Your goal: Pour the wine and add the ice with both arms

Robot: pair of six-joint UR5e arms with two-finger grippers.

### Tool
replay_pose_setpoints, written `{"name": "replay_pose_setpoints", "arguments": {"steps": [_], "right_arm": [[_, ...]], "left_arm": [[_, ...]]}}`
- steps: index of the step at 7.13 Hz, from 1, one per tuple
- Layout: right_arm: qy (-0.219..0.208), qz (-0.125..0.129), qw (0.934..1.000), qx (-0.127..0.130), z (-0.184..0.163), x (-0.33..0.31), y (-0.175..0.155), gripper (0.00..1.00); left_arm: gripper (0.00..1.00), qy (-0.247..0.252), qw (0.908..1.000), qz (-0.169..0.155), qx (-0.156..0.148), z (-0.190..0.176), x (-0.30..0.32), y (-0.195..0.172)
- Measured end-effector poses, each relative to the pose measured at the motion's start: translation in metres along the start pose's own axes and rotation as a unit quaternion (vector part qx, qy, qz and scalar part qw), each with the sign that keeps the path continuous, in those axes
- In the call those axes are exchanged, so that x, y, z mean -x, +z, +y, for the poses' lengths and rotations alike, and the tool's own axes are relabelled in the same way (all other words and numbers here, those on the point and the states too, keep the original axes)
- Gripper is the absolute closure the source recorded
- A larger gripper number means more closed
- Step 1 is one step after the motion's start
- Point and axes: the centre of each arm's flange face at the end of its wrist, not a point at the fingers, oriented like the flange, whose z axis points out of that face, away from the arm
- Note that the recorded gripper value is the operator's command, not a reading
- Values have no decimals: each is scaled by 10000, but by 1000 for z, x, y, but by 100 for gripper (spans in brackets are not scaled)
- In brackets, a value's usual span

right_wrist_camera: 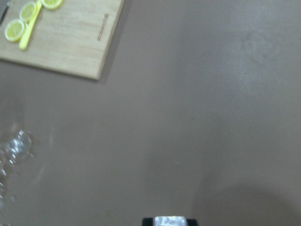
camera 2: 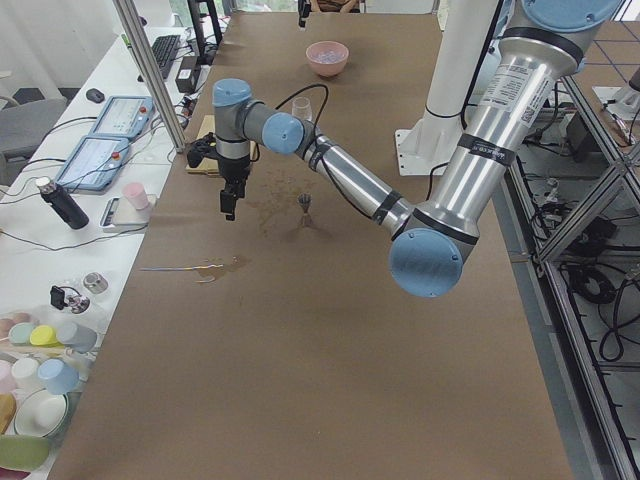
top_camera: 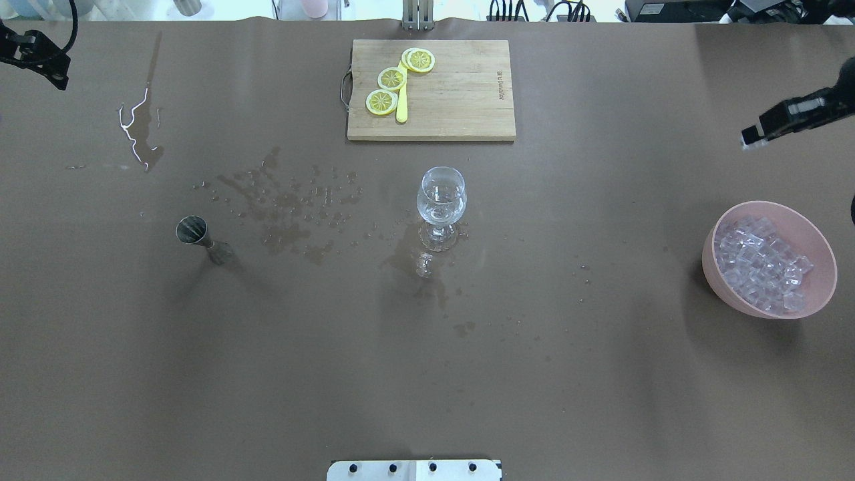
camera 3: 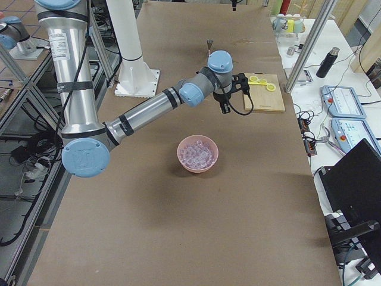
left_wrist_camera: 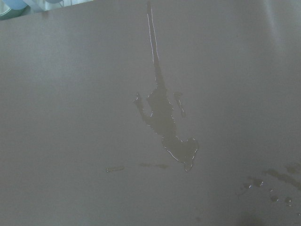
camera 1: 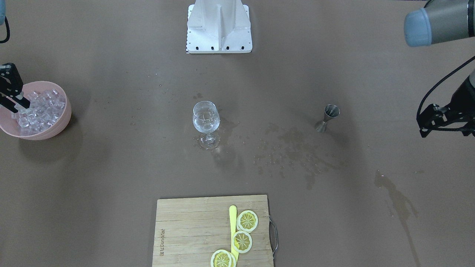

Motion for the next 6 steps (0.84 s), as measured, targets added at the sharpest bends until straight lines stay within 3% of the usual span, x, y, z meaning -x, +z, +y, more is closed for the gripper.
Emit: {"name": "replay_pose_setpoints", "arguments": {"steps": [2, 3, 6], "right_arm": [[1044, -388, 9936, -205, -36, 80, -11, 100], [1327, -537, 9895, -206, -43, 117, -7, 100], [1685, -770, 9822, -297, -37, 238, 32, 100]], "left_arm": [[1, -17, 10000, -9, 15, -1, 2, 1], [1, -24, 10000, -11, 21, -1, 2, 1], [1, -44, 10000, -15, 33, 0, 5, 3]]}}
